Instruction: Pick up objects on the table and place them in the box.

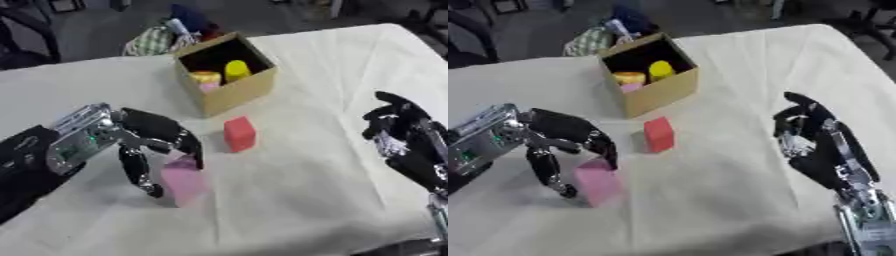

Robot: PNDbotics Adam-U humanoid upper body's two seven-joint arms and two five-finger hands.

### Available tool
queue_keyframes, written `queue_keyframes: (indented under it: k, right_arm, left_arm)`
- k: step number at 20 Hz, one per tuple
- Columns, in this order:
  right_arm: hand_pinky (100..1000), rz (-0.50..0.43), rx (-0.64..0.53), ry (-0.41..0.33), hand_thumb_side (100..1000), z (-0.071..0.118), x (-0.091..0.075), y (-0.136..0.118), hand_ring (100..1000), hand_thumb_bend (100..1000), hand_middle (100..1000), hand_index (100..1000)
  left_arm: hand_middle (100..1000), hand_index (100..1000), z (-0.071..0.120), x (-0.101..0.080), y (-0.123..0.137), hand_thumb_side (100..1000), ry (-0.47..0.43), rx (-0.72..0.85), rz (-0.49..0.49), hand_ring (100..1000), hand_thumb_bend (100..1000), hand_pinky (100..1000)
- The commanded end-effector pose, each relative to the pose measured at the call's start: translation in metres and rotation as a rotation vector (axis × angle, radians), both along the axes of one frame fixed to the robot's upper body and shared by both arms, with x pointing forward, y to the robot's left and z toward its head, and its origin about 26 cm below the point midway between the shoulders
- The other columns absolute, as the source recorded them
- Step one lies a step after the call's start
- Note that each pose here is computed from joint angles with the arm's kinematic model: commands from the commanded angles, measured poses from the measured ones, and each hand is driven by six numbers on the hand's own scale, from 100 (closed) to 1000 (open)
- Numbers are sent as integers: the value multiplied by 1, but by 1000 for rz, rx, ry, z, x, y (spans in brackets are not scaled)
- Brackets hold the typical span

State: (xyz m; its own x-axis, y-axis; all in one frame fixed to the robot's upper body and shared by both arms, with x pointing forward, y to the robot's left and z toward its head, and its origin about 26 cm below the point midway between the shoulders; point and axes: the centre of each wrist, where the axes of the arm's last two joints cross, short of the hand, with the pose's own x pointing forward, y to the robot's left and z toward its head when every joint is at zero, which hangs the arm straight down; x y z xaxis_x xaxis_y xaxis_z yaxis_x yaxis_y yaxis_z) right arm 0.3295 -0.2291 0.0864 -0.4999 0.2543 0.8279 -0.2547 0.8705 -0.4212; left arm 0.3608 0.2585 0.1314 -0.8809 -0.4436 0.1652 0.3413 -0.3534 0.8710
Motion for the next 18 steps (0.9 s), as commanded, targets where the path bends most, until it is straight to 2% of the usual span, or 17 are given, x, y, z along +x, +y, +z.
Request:
queue_keyframes:
  k: [1,3,6,8,12,15,18]
  right_arm:
    - [553,6,0,-27,429,8,2,0,532,100,612,897]
    - [554,4,1,-27,429,8,3,0,532,100,612,897]
    - [554,-2,0,-27,430,8,2,-1,532,100,612,898]
    - [554,-6,-1,-24,429,7,2,-2,532,100,612,897]
    - [554,-8,-3,-18,429,5,1,-3,532,100,612,898]
    - [554,-13,-5,-11,428,3,1,-4,532,100,612,898]
    - [555,-9,-4,-6,428,2,0,-3,532,100,612,898]
  left_arm:
    - [411,582,4,7,10,100,1,108,-174,501,391,572]
    - [347,523,3,11,17,100,-8,60,-127,420,357,522]
    - [350,519,19,16,28,100,-39,53,-41,420,364,537]
    - [344,517,46,19,36,100,-86,51,34,416,369,539]
    - [351,530,103,28,44,100,-208,-48,180,424,380,550]
    - [373,545,134,49,39,100,-296,-115,310,446,437,570]
    - [395,558,139,80,26,100,-371,-149,451,466,441,588]
